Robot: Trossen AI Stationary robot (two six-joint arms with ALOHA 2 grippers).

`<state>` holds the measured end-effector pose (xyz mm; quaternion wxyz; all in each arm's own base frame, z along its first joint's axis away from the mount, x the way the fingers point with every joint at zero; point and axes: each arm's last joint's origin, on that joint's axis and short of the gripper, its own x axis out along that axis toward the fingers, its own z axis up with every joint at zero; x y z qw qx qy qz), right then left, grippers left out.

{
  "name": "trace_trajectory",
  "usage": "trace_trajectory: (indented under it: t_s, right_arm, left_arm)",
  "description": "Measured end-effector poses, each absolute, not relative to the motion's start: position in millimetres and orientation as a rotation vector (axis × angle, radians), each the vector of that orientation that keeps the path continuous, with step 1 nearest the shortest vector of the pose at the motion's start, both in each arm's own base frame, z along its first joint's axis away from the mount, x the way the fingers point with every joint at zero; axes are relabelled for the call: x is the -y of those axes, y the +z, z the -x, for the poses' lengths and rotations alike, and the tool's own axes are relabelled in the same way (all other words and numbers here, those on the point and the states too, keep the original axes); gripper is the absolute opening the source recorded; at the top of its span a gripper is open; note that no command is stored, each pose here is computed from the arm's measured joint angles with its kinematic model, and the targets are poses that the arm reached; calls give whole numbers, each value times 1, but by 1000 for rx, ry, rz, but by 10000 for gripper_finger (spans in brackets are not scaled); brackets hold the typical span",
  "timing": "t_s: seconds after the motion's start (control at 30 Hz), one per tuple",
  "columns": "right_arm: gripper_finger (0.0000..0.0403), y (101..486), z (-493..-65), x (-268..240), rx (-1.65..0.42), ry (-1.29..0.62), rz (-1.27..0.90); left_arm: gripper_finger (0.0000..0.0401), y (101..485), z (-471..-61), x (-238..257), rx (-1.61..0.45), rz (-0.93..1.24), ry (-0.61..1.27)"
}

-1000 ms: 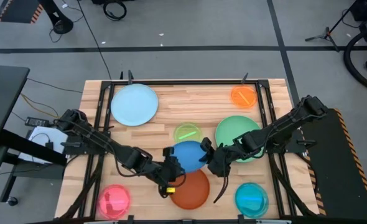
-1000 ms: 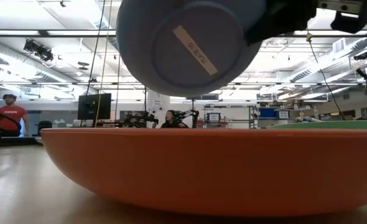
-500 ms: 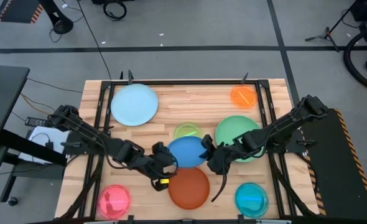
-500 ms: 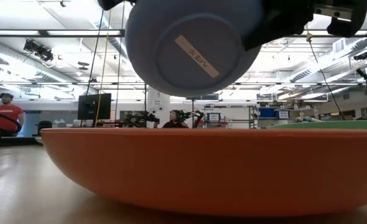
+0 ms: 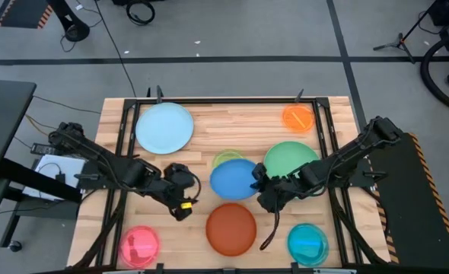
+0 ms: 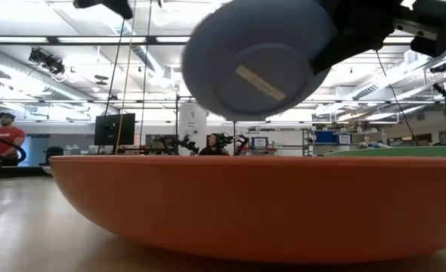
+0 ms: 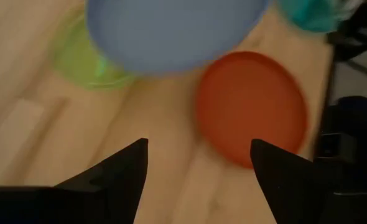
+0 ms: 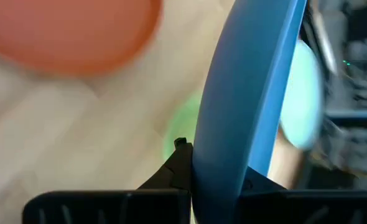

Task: Stack plastic plates
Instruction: Stack the large dark blue plate on the large light green plate

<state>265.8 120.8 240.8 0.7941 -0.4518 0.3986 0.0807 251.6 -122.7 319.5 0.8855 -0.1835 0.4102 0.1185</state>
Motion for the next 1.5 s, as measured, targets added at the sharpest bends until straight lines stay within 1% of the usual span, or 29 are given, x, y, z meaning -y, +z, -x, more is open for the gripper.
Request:
trace_trajectory:
  t_s: [0.07,0.13,0.3,0.5,0.63,0.73,0.87,1.03,1.2,1.37,1.5]
  right_arm:
    - [36,245,-257,-119,-884,112,990]
    - [36,252,-246,-116,-911,73,956]
    - [36,275,-221,-110,-1007,-6,762]
    - [35,294,-201,-112,-1150,-147,630]
    - [35,295,-195,-118,-1260,-202,574]
    - [35,289,-194,-123,-1326,-217,575]
    - [35,283,-191,-126,-1386,-246,610]
    - [35,286,-184,-130,-1344,-287,608]
    - [35,289,-178,-134,-1305,-312,556]
    - [35,289,-177,-137,-1276,-323,532]
    - [35,289,-174,-143,-1234,-306,565]
  left_arm:
    - [288,319,-247,120,-871,373,281]
    - [288,320,-245,118,-874,361,295]
    - [288,319,-245,117,-872,340,309]
    - [288,319,-248,108,-869,324,342]
    - [288,317,-248,99,-897,285,392]
    - [288,316,-248,91,-922,248,410]
    - [286,315,-248,89,-959,189,365]
    - [268,315,-246,97,-976,167,305]
    - [250,315,-241,106,-951,119,307]
    - [245,315,-238,113,-933,131,314]
    - [235,314,-231,114,-959,124,357]
